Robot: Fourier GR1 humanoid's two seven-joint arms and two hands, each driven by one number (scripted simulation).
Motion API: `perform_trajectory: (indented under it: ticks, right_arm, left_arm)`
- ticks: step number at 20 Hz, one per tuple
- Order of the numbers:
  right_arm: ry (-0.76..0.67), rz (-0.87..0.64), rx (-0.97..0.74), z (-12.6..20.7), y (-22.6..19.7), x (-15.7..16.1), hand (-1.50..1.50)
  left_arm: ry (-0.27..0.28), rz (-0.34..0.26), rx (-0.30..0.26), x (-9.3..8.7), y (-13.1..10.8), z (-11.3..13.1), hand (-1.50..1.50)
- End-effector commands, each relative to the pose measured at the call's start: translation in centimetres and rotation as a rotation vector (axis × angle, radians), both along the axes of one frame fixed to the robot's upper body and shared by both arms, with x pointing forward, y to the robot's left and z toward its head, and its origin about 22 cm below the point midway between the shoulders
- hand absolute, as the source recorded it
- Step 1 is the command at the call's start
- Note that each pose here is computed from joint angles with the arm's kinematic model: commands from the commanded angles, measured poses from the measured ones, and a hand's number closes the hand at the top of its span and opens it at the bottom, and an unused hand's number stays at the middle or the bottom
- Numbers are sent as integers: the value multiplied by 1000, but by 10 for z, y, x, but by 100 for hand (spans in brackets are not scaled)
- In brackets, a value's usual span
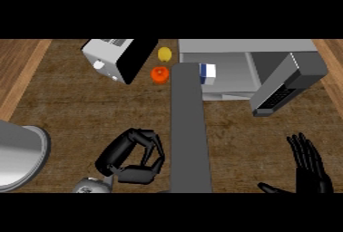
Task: Pick up the milk, place it into the microwave and close the microwave
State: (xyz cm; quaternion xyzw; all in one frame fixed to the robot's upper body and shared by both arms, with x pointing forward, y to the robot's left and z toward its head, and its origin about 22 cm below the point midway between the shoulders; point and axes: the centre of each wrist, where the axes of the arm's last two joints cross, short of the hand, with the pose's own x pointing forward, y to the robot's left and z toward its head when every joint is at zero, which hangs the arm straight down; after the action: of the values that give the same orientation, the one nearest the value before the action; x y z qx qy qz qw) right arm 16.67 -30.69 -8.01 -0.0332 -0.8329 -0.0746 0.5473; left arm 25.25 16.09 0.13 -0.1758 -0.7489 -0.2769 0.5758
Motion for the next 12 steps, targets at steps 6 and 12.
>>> perform_trajectory:
  ticks: [6, 12]
  right_arm:
    - [-40, 19, -59, 39, -15, -15, -150]
    - [-93, 68, -60, 63, -33, -14, -150]
  left_arm:
    - [-71, -139, 159, 32, -83, -1, 150]
    - [24, -109, 226, 11, -121, -34, 150]
